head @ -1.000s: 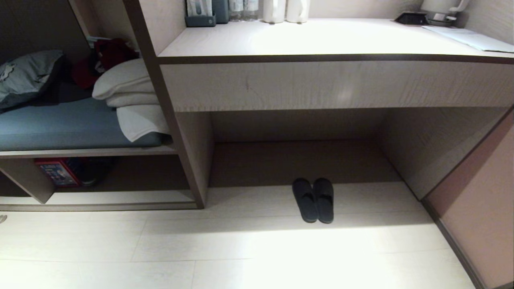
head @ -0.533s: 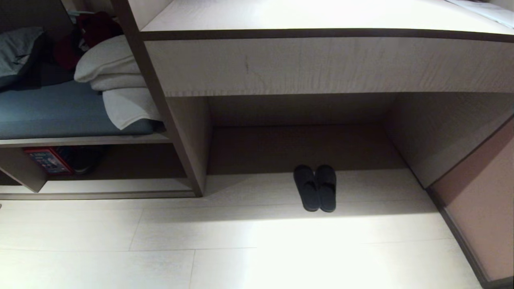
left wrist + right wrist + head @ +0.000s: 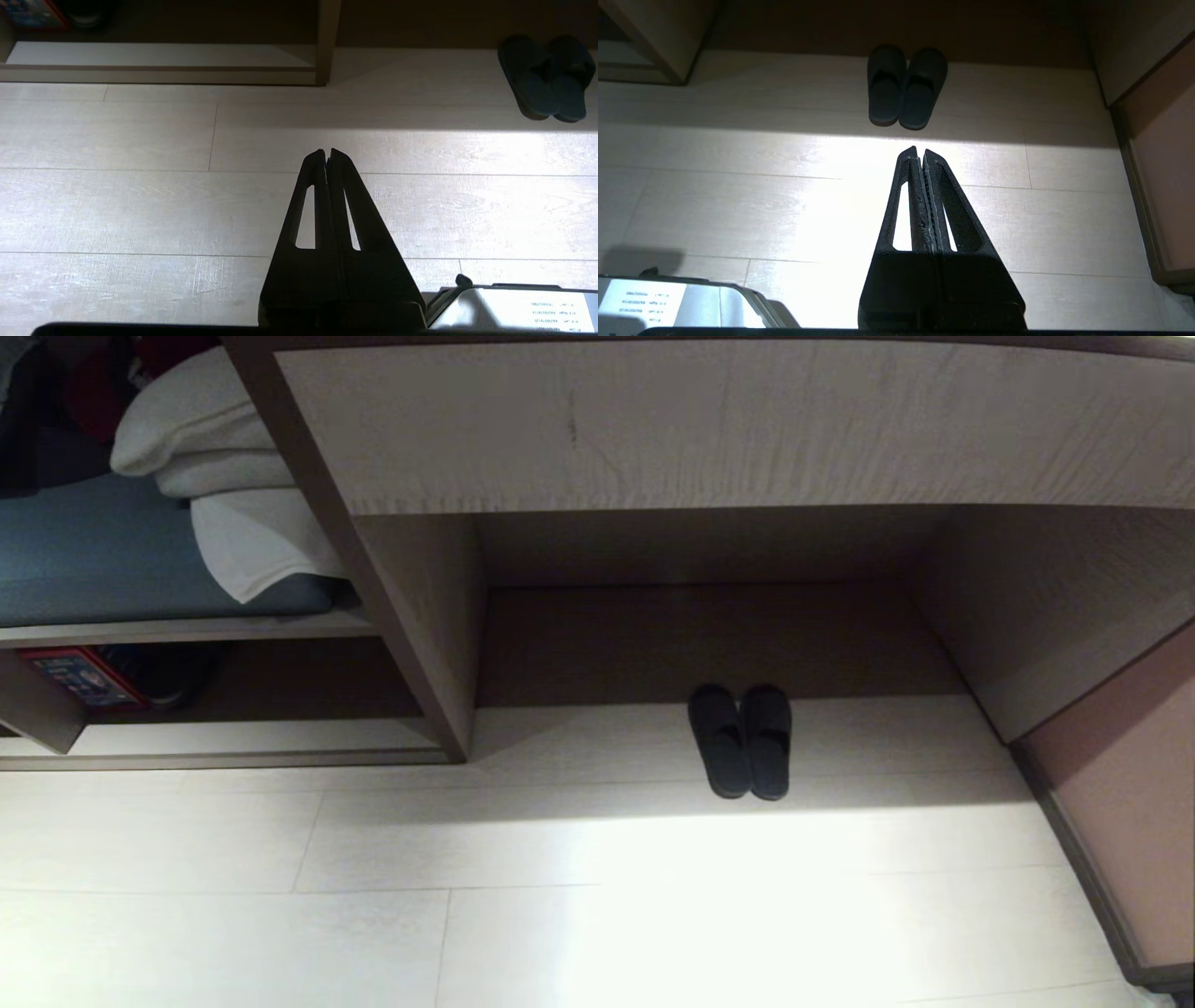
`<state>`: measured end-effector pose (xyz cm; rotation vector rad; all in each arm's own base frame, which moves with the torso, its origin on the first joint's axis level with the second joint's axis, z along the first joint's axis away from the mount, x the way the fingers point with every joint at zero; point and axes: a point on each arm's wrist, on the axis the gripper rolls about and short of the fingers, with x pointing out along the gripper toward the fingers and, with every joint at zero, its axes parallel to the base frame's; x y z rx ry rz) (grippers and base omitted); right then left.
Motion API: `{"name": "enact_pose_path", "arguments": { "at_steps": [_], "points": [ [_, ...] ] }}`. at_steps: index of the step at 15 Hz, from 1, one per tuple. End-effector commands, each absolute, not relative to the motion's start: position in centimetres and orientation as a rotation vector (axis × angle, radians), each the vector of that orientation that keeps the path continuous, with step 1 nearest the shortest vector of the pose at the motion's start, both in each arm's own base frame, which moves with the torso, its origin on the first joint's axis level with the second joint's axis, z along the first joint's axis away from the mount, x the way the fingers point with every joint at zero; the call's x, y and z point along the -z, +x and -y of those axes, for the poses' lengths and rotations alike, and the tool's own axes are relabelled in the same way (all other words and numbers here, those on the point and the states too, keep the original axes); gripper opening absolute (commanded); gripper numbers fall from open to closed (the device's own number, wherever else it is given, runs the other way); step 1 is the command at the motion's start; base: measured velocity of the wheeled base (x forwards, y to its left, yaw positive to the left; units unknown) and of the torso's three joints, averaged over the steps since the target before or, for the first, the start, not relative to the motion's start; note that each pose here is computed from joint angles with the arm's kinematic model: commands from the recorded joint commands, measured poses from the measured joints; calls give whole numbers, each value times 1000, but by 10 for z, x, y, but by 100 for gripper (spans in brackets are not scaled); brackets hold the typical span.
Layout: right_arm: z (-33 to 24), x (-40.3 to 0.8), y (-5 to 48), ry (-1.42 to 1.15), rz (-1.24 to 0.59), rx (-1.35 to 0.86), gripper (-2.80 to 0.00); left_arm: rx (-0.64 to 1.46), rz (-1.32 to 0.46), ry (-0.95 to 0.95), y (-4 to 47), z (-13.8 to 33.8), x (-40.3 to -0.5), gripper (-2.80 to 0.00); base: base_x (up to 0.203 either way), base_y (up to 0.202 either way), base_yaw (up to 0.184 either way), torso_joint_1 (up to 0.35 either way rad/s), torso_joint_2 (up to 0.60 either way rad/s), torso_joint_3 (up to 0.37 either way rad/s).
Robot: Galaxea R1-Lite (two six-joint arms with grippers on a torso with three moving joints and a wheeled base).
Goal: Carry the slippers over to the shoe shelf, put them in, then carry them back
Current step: Pick up the slippers on the floor
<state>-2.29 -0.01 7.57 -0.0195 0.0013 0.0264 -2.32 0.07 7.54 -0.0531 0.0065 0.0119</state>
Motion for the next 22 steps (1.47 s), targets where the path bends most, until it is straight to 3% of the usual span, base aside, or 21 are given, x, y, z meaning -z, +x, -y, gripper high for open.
{"name": "enact_pose_path", "arguments": {
  "at_steps": [1, 22],
  "points": [
    [0, -76, -23, -20, 0, -28, -280, -12, -7, -54, -23, -1, -75, -280, 0, 0, 0, 7, 7, -188],
    [0, -76, -23, -20, 0, -28, -280, -12, -7, -54, -23, -1, -75, -280, 0, 0, 0, 3, 3, -199]
  ]
}}
